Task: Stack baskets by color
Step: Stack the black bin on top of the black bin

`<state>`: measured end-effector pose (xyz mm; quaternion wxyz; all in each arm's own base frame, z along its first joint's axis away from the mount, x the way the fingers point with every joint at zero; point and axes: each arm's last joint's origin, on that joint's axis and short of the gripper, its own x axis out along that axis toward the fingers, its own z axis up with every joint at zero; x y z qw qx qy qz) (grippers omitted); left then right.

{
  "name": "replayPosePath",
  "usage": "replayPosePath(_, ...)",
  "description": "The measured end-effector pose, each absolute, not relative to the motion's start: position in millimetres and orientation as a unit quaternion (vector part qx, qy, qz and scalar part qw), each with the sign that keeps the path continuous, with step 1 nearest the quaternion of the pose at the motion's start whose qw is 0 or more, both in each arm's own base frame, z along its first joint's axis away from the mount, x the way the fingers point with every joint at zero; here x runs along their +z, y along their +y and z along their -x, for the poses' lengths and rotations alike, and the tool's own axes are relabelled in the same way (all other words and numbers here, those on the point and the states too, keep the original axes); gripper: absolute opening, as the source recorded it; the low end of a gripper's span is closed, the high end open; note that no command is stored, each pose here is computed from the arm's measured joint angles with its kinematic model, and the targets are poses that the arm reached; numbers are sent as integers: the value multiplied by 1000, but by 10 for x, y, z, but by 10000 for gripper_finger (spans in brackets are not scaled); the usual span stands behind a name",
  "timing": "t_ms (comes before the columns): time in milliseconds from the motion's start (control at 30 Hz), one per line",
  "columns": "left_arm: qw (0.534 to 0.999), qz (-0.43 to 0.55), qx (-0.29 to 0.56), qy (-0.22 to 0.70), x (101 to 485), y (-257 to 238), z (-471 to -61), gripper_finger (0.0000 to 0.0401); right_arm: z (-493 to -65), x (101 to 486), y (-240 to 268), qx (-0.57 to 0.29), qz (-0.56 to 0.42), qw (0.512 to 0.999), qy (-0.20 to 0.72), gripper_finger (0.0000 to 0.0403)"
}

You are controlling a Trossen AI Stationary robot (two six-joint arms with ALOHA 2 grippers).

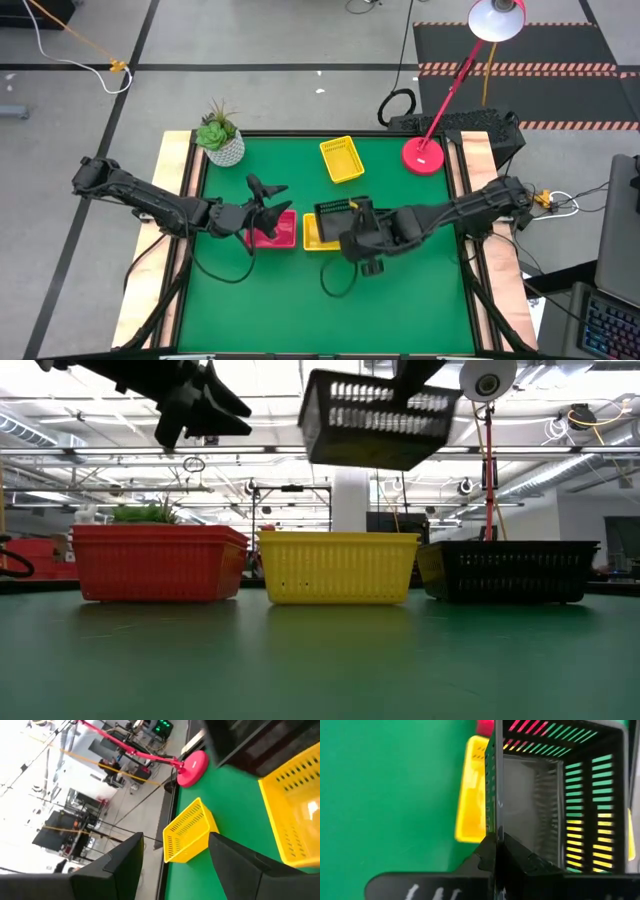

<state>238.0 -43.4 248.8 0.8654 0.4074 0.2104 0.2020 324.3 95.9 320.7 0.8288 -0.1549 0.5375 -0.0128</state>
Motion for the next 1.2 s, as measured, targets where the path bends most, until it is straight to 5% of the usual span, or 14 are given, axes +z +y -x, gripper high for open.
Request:
replayPosePath(667,877,-381,210,203,2492,-424,-2383,225,-2567,3382,1562,-23,94,816,570,6)
replayPosePath(1200,881,-372,212,200,2493,-425,-2385,225,-2260,3461,1552,-48,104,812,572,6)
